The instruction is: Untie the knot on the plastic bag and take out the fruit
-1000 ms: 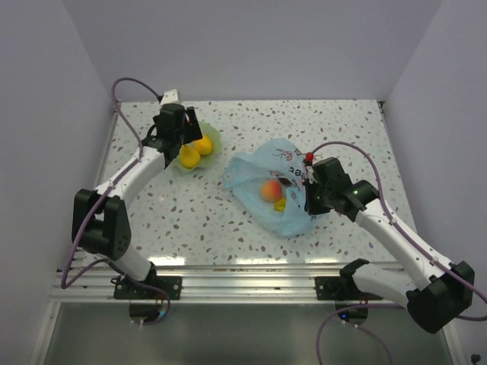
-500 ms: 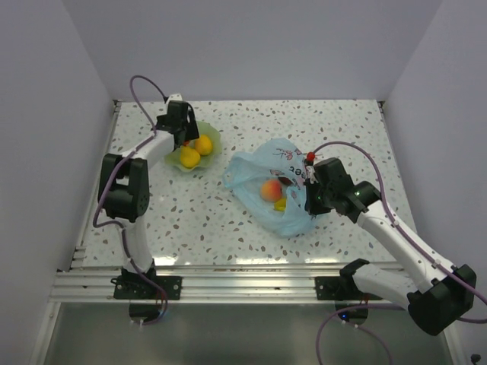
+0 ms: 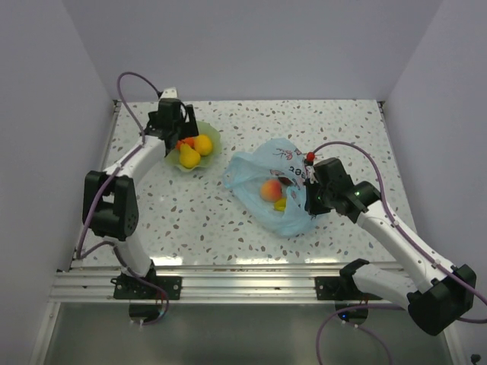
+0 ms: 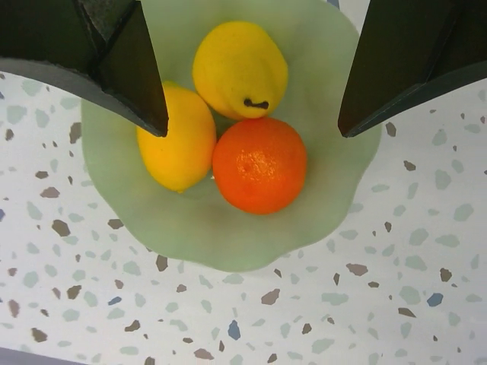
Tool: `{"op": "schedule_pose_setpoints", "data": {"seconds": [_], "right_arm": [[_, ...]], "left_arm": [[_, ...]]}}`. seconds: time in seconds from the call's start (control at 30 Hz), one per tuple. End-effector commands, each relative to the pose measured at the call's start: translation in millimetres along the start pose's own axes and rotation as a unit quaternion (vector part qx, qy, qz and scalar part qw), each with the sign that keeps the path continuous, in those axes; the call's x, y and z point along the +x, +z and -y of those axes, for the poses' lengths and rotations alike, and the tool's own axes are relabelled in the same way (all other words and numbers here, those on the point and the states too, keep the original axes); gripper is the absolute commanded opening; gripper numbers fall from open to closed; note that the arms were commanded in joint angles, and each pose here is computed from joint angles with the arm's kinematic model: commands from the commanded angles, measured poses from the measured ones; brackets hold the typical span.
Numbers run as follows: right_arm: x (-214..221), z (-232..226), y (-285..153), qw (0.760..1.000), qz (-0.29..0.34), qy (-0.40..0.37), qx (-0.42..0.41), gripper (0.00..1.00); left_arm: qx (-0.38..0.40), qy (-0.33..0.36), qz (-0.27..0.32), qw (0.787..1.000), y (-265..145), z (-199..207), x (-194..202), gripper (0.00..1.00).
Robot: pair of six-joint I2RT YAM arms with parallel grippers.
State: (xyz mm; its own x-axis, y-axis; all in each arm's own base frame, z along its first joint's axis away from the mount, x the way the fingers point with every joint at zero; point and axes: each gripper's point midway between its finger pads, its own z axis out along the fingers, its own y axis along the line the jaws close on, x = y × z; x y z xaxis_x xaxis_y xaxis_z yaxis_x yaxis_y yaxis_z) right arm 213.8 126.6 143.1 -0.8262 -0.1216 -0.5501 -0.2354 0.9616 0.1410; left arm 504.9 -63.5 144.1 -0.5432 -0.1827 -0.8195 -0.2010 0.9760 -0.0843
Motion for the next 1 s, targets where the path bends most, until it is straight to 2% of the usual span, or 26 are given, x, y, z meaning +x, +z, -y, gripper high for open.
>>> {"op": "schedule_pose_setpoints", "data": {"seconds": [0.0, 0.13, 0.17, 0.23, 0.37, 0.5, 0.67, 0.73, 0.87, 0.97], "right_arm": [[-8.8, -2.0, -2.8, 1.000, 0.022, -0.004, -0.005, 0.00], [-8.4, -2.2, -3.8, 1.000, 0.024, -0.005, -0.007, 0.00], [-8.9, -2.0, -3.8, 1.000, 0.025, -0.004, -0.006, 0.00], [-7.6, -1.1, -3.2, 1.000, 0.023, -0.004, -0.004, 0.00], [-7.5, -1.4, -3.2, 1.000, 0.025, -0.003, -0.006, 0.00], [-7.1, -2.4, -1.5, 1.000, 0.024, -0.003, -0.008, 0.00], [-9.4, -5.1, -1.0, 1.000, 0.027, -0.001, -0.015, 0.00], [-10.6, -6.2, -1.6, 1.000, 0.027, -0.002, -0.017, 0.00], [-10.9, -6.1, -3.0, 0.999, 0.029, -0.003, -0.017, 0.00], [-9.7, -7.1, -3.2, 0.999, 0.027, -0.003, -0.021, 0.00]], "left_arm": [[0.051, 0.025, 0.037, 0.998, -43.2, 21.4, -23.1, 1.00], [0.094, 0.076, 0.014, 0.993, -79.2, 54.4, 6.2, 0.99], [0.125, 0.089, 0.016, 0.988, -97.9, 75.5, 12.3, 0.99], [0.155, 0.093, -0.004, 0.984, -114.2, 92.9, 33.9, 0.97], [0.244, 0.116, -0.007, 0.963, -167.5, 148.3, 70.3, 0.95], [0.299, 0.167, -0.010, 0.939, -197.6, 186.9, 105.9, 0.96], [0.327, 0.217, -0.038, 0.919, -206.5, 227.8, 148.2, 0.96], [0.334, 0.223, -0.035, 0.915, -205.7, 239.3, 153.0, 0.96], [0.332, 0.263, -0.056, 0.904, -186.8, 253.9, 180.2, 0.97], [0.329, 0.282, -0.055, 0.900, -174.3, 262.4, 186.4, 0.97]]}}
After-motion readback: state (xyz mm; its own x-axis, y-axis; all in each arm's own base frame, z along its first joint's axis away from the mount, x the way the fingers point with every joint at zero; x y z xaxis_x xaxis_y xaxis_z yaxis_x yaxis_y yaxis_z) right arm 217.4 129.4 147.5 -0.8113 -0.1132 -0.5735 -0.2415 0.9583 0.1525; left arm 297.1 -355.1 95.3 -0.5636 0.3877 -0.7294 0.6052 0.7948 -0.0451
